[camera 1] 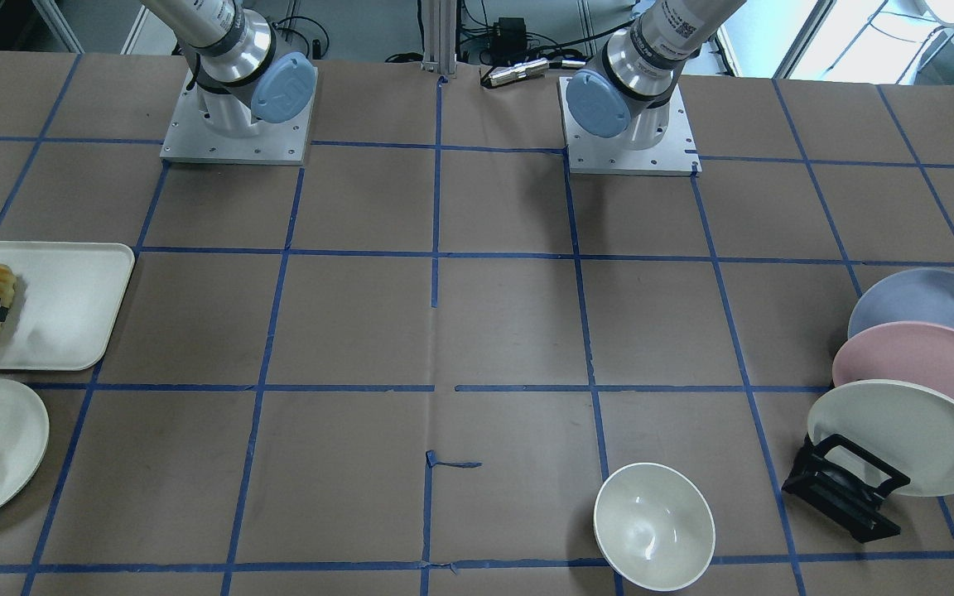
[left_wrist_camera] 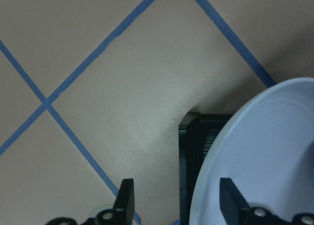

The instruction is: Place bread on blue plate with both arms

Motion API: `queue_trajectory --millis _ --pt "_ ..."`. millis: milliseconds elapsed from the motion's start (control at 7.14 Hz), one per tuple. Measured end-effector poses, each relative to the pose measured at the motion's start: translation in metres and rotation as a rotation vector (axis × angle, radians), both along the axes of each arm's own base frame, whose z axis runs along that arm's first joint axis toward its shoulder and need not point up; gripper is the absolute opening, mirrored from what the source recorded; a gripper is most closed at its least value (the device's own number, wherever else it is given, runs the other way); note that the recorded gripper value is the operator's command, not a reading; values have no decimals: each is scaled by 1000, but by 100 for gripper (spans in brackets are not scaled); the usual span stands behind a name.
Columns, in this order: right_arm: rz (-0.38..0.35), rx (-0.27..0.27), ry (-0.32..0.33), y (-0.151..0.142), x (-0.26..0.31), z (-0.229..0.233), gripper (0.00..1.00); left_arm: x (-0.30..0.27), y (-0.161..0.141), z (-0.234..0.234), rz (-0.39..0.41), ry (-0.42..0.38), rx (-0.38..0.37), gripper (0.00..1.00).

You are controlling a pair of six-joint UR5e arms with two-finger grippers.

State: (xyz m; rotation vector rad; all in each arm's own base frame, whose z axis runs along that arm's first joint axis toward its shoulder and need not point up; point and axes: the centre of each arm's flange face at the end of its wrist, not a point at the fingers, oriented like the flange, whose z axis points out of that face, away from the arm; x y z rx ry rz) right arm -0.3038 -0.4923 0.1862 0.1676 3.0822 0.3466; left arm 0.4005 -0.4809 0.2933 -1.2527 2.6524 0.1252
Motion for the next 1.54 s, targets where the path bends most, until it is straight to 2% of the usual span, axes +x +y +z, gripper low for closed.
queue_trajectory --millis 140,280,420,560,700,1120,1260,1540 --pt "1 12 -3 1 0 -6 97 0 0 1 -1 0 -1 49" --pt "1 20 -7 1 0 -10 67 -1 0 1 -4 0 -2 41" --pt "2 23 -8 1 0 -12 33 -1 -1 1 -5 0 -3 33" --pt "0 24 -9 1 0 -13 3 -2 -2 1 -2 1 -3 16" --pt "-3 23 -10 1 0 -13 0 -2 -2 0 2 2 -4 11" --pt "3 16 -2 -1 -2 -1 0 -2 -2 2 4 -3 -2 5" --pt "8 5 1 -5 -3 12 0 -2 -2 6 4 -9 -3 0" --pt "20 1 -19 -24 0 48 0 -2 1 20 4 -27 -6 0"
